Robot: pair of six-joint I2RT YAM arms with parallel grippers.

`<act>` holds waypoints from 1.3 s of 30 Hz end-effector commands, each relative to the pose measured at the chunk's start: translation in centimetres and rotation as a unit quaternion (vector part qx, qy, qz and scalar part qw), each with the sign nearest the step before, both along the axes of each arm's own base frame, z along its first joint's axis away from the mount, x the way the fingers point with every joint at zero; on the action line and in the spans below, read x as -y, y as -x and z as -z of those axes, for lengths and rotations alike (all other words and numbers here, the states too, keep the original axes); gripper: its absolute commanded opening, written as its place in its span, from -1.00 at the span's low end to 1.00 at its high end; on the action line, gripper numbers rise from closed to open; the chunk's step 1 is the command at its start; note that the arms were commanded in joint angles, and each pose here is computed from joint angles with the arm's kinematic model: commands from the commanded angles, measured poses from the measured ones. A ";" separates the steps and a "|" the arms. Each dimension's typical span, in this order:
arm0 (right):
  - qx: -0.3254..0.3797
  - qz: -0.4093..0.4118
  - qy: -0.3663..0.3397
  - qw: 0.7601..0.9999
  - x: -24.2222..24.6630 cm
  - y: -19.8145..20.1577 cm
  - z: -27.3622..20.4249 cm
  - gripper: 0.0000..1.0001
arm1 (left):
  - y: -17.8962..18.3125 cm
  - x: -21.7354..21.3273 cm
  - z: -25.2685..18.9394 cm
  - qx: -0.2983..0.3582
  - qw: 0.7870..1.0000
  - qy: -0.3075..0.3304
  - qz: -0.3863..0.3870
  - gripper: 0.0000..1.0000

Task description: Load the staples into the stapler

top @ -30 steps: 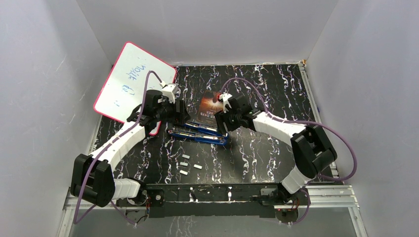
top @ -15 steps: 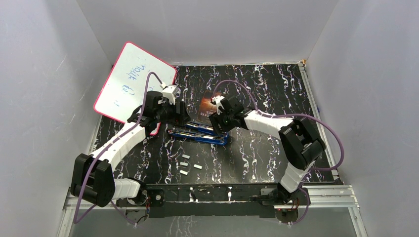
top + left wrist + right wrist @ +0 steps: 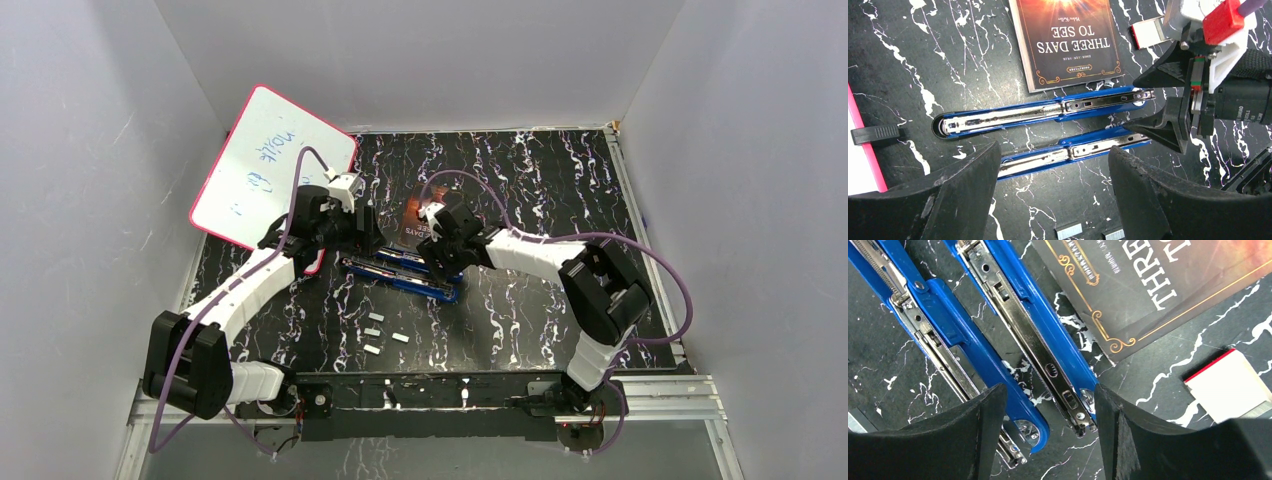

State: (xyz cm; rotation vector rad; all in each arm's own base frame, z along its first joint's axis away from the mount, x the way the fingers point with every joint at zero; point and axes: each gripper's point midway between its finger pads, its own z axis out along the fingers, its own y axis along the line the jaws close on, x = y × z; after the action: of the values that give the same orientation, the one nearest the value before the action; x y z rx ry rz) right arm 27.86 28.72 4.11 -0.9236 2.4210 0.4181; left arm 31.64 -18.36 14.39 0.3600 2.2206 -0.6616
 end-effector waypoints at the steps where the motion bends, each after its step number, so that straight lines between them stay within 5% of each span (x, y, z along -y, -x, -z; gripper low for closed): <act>1: 0.003 -0.011 0.004 1.000 -0.1 1.2 -0.8 0.43 | 0.2 -0.1 -0.6 0.012 1.000 0.005 0.003 0.55; 18: -0.003 -0.023 -0.017 1.000 -1.1 4.2 -2.7 0.39 | -0.5 -0.5 -0.8 0.016 1.000 0.007 -0.022 0.55; 23: 0.098 0.020 -0.049 0.994 0.3 2.3 -7.8 0.43 | -3.1 -2.8 -2.7 0.050 0.995 0.003 -0.091 0.57; 31: 0.123 -0.148 -0.181 0.965 -6.2 12.9 -9.5 0.35 | -3.7 -4.4 -2.8 0.068 0.990 0.008 -0.120 0.57; 39: 0.169 -0.198 -0.236 0.936 -6.9 14.6 -6.1 0.31 | -3.1 -3.9 -3.7 0.079 0.992 0.017 -0.096 0.55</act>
State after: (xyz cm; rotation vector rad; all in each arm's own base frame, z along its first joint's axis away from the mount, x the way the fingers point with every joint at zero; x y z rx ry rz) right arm 12.11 32.78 7.08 -1.2188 1.9473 0.7570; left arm 35.00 -14.23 16.21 0.1392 2.1242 -0.5196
